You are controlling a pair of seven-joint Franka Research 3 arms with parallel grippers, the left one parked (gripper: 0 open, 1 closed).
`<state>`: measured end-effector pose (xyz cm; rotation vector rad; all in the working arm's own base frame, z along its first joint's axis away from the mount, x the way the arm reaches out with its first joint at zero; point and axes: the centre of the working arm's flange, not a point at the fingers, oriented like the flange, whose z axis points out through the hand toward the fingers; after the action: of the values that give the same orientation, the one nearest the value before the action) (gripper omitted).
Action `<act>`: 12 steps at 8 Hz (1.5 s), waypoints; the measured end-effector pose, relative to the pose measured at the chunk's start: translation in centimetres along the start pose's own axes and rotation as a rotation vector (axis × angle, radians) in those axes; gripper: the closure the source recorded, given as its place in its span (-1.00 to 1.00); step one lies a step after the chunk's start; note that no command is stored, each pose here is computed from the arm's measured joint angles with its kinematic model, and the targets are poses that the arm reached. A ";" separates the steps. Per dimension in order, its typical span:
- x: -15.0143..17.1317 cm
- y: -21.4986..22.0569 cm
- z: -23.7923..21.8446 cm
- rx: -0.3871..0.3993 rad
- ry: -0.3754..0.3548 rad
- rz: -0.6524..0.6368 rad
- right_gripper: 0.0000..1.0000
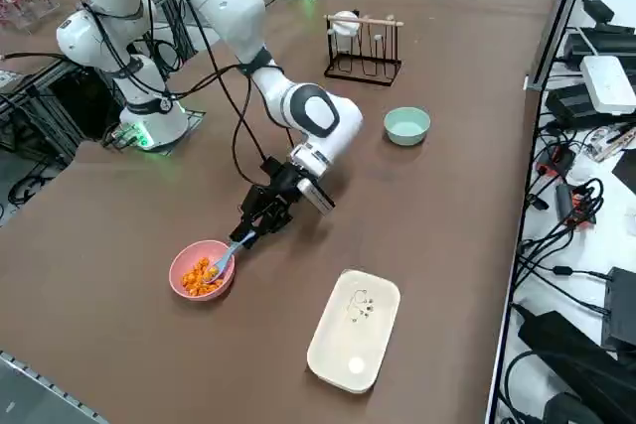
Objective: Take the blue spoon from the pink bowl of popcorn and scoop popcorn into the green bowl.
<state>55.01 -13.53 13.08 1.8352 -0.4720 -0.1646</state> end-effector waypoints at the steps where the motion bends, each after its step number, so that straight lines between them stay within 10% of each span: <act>1: 0.1 0.3 0.1 -0.024 0.002 0.001 0.74; 12: 0.2 1.5 -7.5 -0.191 0.067 -0.031 0.74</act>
<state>57.45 -7.39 16.88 1.6565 -0.3680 -0.1629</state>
